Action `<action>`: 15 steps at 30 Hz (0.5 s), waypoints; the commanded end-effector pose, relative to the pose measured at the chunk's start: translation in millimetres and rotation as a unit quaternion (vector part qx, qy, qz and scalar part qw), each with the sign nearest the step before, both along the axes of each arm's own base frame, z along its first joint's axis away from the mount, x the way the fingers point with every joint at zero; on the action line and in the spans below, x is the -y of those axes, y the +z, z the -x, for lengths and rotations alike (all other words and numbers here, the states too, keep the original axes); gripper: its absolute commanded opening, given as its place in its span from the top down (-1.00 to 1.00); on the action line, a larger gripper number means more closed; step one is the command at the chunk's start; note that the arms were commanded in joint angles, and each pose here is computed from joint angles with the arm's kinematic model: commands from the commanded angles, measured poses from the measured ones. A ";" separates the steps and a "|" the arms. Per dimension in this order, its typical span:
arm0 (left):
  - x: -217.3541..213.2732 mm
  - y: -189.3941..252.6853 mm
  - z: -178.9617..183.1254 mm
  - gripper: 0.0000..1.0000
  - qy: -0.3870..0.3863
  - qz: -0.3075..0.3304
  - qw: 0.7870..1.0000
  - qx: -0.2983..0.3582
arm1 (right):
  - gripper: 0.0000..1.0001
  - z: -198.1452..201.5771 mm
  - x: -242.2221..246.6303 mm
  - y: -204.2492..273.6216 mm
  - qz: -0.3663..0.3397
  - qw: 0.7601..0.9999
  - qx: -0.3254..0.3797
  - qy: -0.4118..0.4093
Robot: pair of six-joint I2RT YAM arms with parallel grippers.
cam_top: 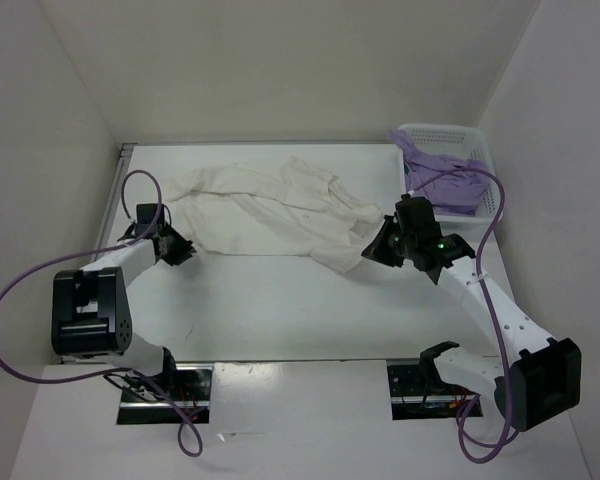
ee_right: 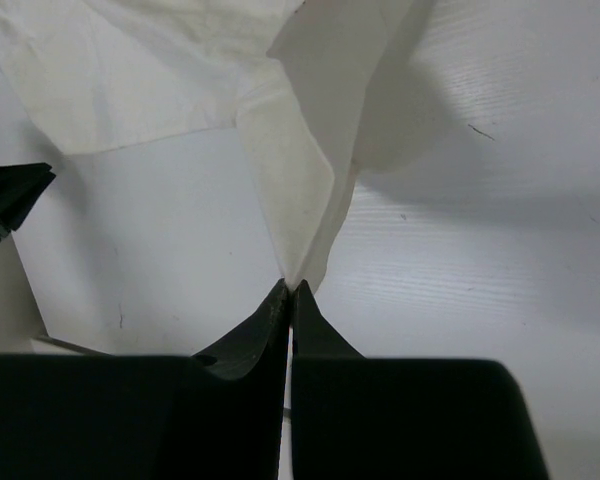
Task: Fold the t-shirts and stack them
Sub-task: Flatten out the tshirt
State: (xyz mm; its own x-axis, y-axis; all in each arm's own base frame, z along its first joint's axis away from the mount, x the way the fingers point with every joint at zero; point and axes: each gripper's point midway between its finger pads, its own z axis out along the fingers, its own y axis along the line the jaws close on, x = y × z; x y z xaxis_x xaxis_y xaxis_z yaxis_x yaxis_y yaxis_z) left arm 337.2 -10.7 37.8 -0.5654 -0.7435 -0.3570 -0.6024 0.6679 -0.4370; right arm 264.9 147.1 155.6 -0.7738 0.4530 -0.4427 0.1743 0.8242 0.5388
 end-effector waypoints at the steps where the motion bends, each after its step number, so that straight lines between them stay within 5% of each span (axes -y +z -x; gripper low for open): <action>1: -25.3 -0.5 -27.4 0.48 0.075 0.003 0.997 0.029 | 0.98 -12.7 -0.6 9.9 0.003 0.999 0.031 0.008; 15: -11.3 -28.7 -56.6 0.24 0.070 0.060 0.996 0.020 | 0.98 -13.1 -2.2 13.1 0.002 0.999 0.035 0.014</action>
State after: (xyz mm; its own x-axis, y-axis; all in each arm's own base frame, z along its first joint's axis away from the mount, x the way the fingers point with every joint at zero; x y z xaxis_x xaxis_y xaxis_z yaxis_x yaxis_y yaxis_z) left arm 399.5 2.7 23.0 -0.4306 -0.8489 -0.3066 -0.6422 0.5268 -0.5569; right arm 265.7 146.5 153.1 -0.7806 0.4312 -0.4525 0.1578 0.8365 0.5248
